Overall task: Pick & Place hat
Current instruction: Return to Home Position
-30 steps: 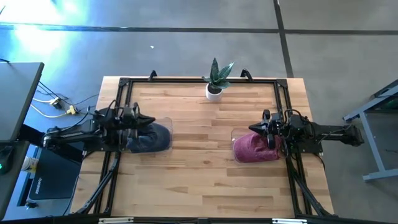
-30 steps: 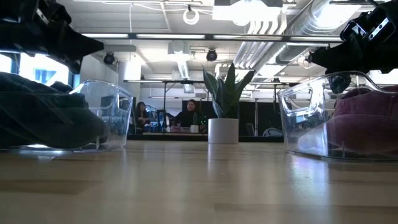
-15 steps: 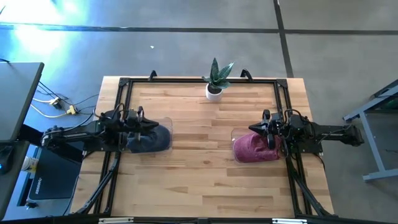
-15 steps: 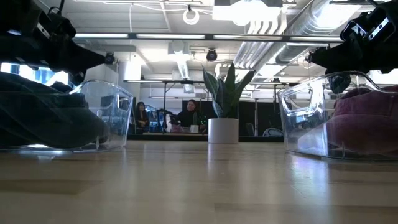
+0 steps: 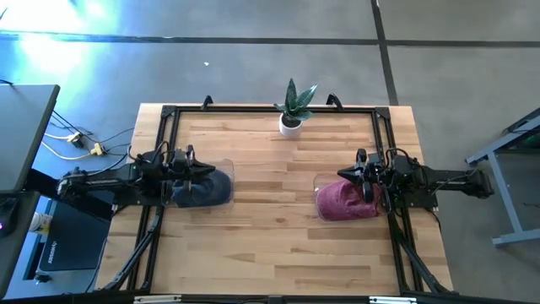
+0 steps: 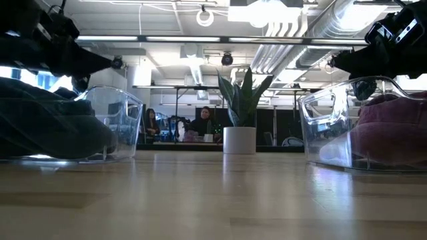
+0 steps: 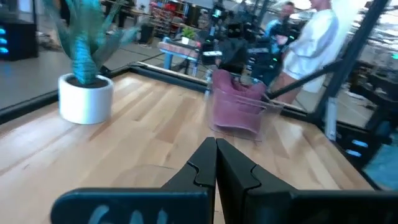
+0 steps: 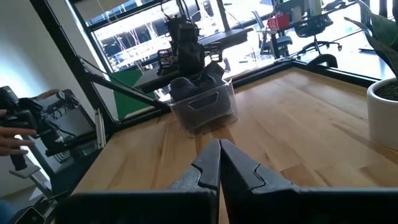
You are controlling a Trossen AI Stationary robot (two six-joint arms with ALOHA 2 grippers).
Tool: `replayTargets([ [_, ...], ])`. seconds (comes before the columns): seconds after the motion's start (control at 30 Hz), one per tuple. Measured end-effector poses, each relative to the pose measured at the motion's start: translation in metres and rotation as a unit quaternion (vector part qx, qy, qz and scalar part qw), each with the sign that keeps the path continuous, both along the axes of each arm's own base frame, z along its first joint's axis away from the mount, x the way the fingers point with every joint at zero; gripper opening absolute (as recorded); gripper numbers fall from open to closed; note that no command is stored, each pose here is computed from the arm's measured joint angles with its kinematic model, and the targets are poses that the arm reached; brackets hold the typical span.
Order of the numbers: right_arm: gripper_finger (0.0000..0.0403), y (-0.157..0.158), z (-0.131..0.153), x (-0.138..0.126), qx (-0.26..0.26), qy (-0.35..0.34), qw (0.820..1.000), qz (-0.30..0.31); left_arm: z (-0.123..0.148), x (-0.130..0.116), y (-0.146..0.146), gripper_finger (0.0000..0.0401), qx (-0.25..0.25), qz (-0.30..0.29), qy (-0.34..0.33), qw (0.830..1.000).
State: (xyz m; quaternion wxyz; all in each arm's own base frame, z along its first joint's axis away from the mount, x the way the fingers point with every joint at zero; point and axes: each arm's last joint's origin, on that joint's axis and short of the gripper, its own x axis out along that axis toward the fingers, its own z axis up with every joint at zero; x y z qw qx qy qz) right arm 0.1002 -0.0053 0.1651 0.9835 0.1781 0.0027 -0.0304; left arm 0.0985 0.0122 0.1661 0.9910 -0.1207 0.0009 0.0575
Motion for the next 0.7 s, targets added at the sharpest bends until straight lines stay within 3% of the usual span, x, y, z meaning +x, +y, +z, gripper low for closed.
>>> replayTargets([
  [0.53, 0.0000, 0.000, -0.001, 0.001, 0.000, 0.004, 1.000, 0.000, 0.003, -0.002, -0.018, 0.0001, 0.085, -0.092, -0.009, 0.992],
  [0.7, 0.0000, 0.000, 0.000, 0.001, 0.000, 0.003, 1.000, 0.000, 0.003, -0.002, -0.020, 0.0001, 0.109, -0.092, -0.008, 0.990],
])
